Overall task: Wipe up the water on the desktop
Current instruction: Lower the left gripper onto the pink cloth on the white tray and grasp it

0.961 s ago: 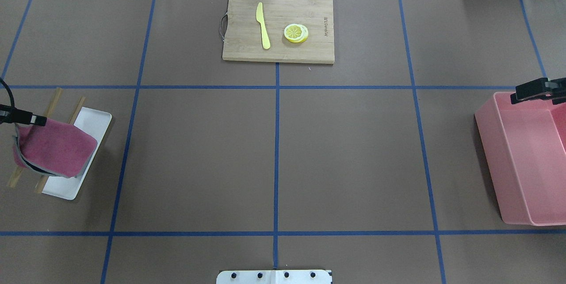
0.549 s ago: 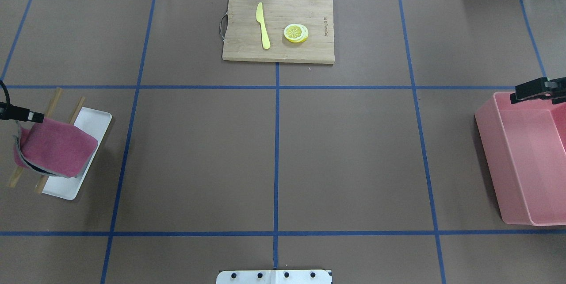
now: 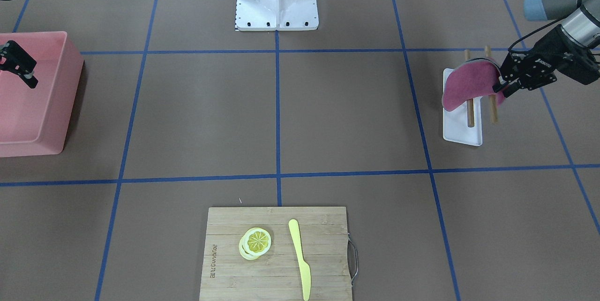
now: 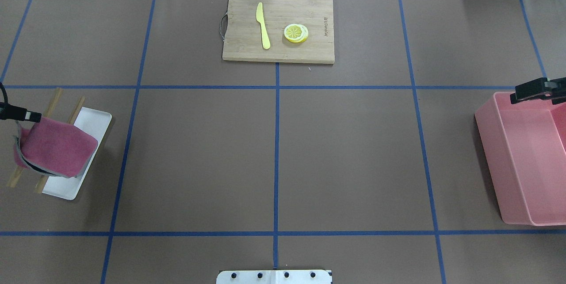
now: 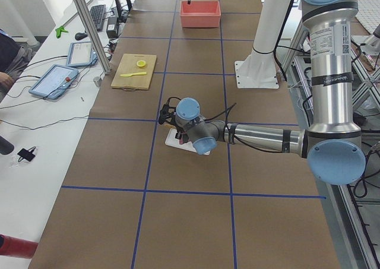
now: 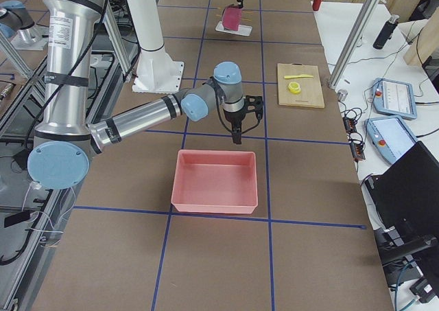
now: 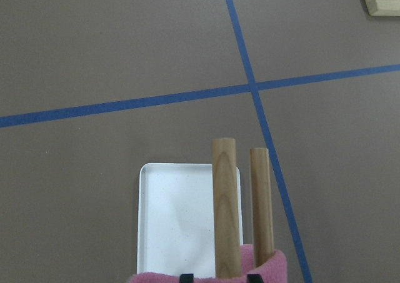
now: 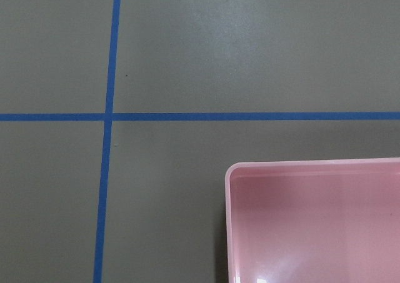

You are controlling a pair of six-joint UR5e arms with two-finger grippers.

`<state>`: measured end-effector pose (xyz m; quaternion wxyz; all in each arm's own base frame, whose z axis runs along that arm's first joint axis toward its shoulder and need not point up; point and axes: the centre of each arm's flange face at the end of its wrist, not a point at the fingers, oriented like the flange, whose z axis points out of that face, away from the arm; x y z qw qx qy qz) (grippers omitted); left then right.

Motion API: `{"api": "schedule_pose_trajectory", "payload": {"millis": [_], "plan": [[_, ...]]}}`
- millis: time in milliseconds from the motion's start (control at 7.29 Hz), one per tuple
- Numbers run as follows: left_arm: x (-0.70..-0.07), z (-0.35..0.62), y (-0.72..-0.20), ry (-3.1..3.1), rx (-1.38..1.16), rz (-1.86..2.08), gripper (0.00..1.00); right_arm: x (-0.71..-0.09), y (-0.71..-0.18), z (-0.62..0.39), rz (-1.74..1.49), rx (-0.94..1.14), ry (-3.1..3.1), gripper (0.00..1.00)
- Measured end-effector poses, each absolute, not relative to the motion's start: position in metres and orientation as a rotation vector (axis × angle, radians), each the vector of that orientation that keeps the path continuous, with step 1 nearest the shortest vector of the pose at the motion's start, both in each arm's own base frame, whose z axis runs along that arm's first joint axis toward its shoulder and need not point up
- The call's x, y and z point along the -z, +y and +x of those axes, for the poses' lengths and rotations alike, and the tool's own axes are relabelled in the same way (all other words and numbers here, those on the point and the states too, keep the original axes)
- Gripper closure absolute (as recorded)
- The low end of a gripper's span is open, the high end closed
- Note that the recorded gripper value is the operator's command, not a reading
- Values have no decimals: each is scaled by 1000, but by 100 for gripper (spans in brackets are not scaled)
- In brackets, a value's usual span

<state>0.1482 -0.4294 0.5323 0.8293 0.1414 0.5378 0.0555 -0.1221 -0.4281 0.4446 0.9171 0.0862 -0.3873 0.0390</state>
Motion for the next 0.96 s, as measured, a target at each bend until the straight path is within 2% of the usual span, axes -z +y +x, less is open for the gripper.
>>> {"api": "schedule_pose_trajectory", "payload": {"millis": [137, 412, 961], "plan": [[-531, 149, -429, 1143, -119, 300, 60, -445, -428, -122, 177, -80, -796, 0], [-531, 150, -430, 1144, -120, 298, 71, -445, -428, -122, 177, -80, -796, 0], [-534, 153, -430, 1143, -122, 291, 66, -446, -428, -123, 174, -80, -795, 0]]}}
